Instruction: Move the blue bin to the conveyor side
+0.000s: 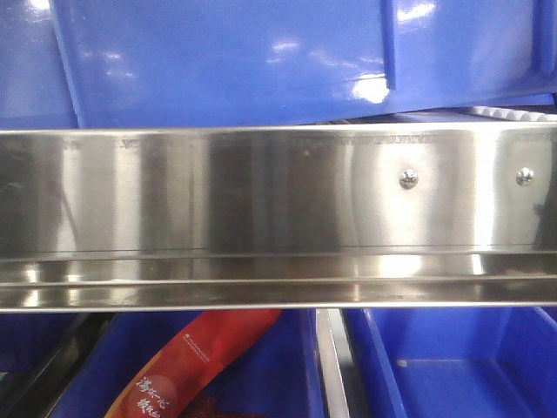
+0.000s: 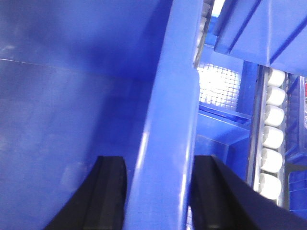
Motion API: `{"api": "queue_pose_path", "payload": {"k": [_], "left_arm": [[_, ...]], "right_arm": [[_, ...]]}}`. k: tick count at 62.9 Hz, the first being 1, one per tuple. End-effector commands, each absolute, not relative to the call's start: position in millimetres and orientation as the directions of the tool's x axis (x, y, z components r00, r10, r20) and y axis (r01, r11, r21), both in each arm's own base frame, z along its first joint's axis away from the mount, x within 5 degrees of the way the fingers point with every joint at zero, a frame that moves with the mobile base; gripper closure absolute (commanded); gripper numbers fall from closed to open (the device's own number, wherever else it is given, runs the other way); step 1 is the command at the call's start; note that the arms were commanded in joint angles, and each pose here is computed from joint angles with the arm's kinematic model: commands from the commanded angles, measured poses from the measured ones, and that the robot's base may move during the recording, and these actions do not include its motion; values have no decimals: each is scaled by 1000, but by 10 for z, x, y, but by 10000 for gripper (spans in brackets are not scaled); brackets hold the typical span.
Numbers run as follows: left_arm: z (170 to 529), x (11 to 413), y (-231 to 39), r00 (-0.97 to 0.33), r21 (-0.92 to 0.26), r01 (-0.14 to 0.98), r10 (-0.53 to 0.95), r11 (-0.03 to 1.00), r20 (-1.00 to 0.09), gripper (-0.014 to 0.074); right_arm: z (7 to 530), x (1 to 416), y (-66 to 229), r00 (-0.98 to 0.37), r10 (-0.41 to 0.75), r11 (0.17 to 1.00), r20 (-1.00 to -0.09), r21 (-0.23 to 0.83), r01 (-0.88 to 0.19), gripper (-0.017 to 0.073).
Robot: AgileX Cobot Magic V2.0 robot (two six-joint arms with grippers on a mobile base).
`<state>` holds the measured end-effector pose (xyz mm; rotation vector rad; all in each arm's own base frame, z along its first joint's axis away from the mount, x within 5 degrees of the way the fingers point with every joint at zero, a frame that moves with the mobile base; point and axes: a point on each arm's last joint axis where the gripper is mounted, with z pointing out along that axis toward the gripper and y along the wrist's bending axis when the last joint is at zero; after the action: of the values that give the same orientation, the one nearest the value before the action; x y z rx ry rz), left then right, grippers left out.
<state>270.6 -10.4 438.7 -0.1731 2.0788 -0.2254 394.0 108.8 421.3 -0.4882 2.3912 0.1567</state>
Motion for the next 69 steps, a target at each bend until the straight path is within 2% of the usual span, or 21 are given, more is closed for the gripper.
{"api": "queue_pose_path", "payload": {"k": [1,8,16,50,69], "left_arm": [[4402,2796,-102,-501,-251,-60,-247,966,-830,209],[4316,2892,-62,-540,-245,-128,-275,961,-796,209],[4197,2953,-48,-597,-212,-150,-260,966,-759,209],[3905,3125,-41,-709,-172,-183,-251,968,-658,211],[3907,3135,-39,-704,-170,-182,-249,969,-666,213]], "right_arm": [[4259,3928,1089,-681,-299,924,-669,-23,-383,637],[4259,3928,1089,-681,-299,924,-669,-23,-383,637],[4259,3928,1089,-681,-299,924,-669,-23,-383,637],[4260,3928,1091,-681,-298,923,-669,-20,-384,637],[4260,3927,1092,-681,-297,923,-669,-18,-384,637]]}}
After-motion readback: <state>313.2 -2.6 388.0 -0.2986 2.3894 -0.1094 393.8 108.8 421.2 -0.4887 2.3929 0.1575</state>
